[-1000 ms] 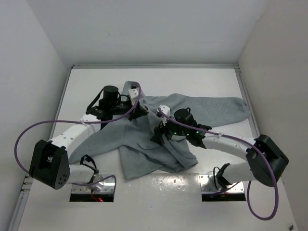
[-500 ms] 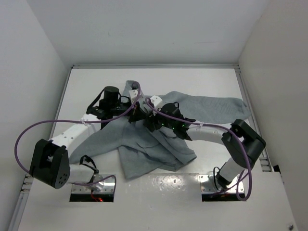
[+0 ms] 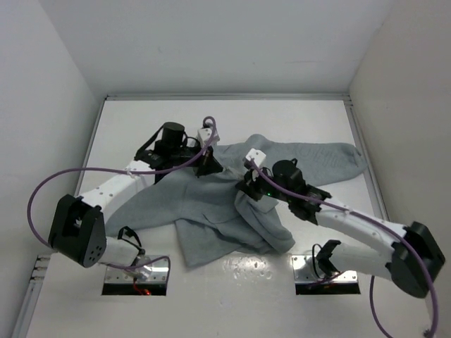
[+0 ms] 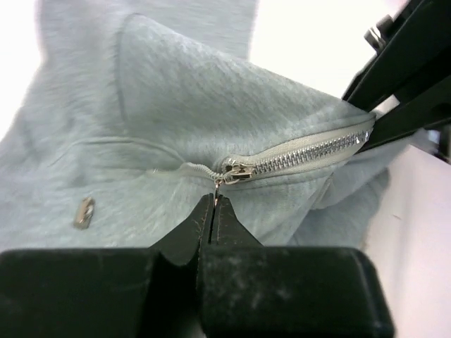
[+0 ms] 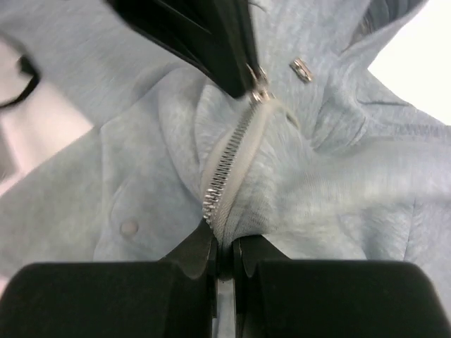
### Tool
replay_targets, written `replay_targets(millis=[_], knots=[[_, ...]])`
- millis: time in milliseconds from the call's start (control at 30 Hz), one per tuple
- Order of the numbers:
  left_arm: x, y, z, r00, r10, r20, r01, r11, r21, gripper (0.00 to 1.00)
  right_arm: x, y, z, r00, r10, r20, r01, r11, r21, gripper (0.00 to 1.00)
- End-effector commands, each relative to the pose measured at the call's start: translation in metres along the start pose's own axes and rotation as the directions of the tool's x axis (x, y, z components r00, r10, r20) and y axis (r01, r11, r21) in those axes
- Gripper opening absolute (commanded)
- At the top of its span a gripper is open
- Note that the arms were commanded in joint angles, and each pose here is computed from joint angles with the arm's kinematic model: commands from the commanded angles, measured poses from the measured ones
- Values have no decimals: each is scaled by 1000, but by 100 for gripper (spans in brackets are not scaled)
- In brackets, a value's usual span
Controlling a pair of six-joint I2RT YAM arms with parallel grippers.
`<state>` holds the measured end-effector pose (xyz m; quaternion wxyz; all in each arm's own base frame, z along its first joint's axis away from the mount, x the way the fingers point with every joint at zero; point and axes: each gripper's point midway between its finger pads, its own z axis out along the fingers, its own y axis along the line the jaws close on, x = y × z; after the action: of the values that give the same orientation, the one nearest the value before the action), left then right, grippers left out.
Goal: Zip up the jacket
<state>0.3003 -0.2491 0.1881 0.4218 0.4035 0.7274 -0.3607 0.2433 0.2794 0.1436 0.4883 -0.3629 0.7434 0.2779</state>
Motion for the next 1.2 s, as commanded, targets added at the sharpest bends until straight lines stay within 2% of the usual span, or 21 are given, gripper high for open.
replay_targets(millis=[0, 67, 100, 167, 233, 267, 367, 400, 433, 533, 567, 733, 833, 900, 967, 1033, 1067, 1100, 1133, 1167], knots=[[2, 37, 3, 998, 43, -47, -50, 984, -171, 0, 50, 40, -41, 987, -48, -153, 19, 983, -181, 0], [3, 33, 12, 996, 53, -65, -64, 983, -174, 0, 50, 50, -53, 988, -79, -131, 47, 972, -231, 0], [6, 43, 15, 996, 39, -78, -54, 975, -214, 0, 64, 51, -60, 981, -79, -176, 36, 971, -236, 0], [5, 67, 13, 995, 39, -90, -63, 956, -287, 0, 61, 54, -68, 985, -82, -151, 44, 970, -240, 0], [13, 111, 9, 991, 33, -129, -82, 919, -387, 0, 73, 62, -82, 980, -84, -181, 31, 960, -277, 0], [22, 141, 6, 986, 5, -169, -81, 890, -448, 0, 78, 63, -87, 974, -125, -187, 66, 953, -295, 0], [37, 191, -6, 976, -67, -209, -59, 837, -544, 0, 86, 66, -100, 965, -154, -211, 82, 946, -313, 0], [37, 219, -13, 976, -91, -199, -44, 810, -585, 0, 89, 66, -105, 962, -163, -218, 88, 944, -317, 0], [36, 229, -16, 977, -108, -186, -26, 798, -601, 0, 91, 67, -107, 962, -164, -219, 88, 943, -320, 0], [24, 254, -34, 986, -77, -148, -36, 769, -639, 0, 96, 70, -115, 959, -170, -226, 88, 939, -332, 0], [10, 257, -35, 993, -32, -115, -50, 761, -647, 0, 99, 70, -116, 958, -169, -233, 83, 938, -336, 0], [-19, 287, -73, 992, 54, -112, -119, 664, -739, 0, 107, 69, -114, 955, -176, -238, 90, 939, -333, 0], [-53, 292, -105, 983, 162, -83, -163, 583, -796, 0, 107, 63, -110, 956, -173, -239, 96, 948, -302, 0], [-93, 278, -125, 955, 292, -45, -202, 535, -821, 0, 108, 57, -106, 954, -165, -248, 97, 959, -267, 0], [-103, 261, -132, 931, 362, -34, -241, 545, -803, 0, 106, 40, -99, 955, -131, -265, 87, 982, -170, 0], [-135, 226, -142, 870, 493, 20, -294, 550, -782, 0, 97, 27, -93, 965, -64, -254, 46, 996, -74, 0], [-143, 212, -144, 849, 528, 29, -322, 559, -764, 0, 99, 21, -89, 957, -42, -285, 28, 998, -51, 0], [-155, 192, -137, 813, 580, 55, -365, 580, -728, 0, 98, 22, -87, 957, -22, -291, 9, 999, -46, 0], [-154, 176, -132, 800, 596, 73, -385, 603, -698, 0, 88, 20, -82, 965, -9, -263, -1, 999, -37, 0], [-171, 147, -138, 746, 658, 102, -427, 590, -685, 0, 91, 19, -79, 960, 25, -278, -33, 999, -27, 0]])
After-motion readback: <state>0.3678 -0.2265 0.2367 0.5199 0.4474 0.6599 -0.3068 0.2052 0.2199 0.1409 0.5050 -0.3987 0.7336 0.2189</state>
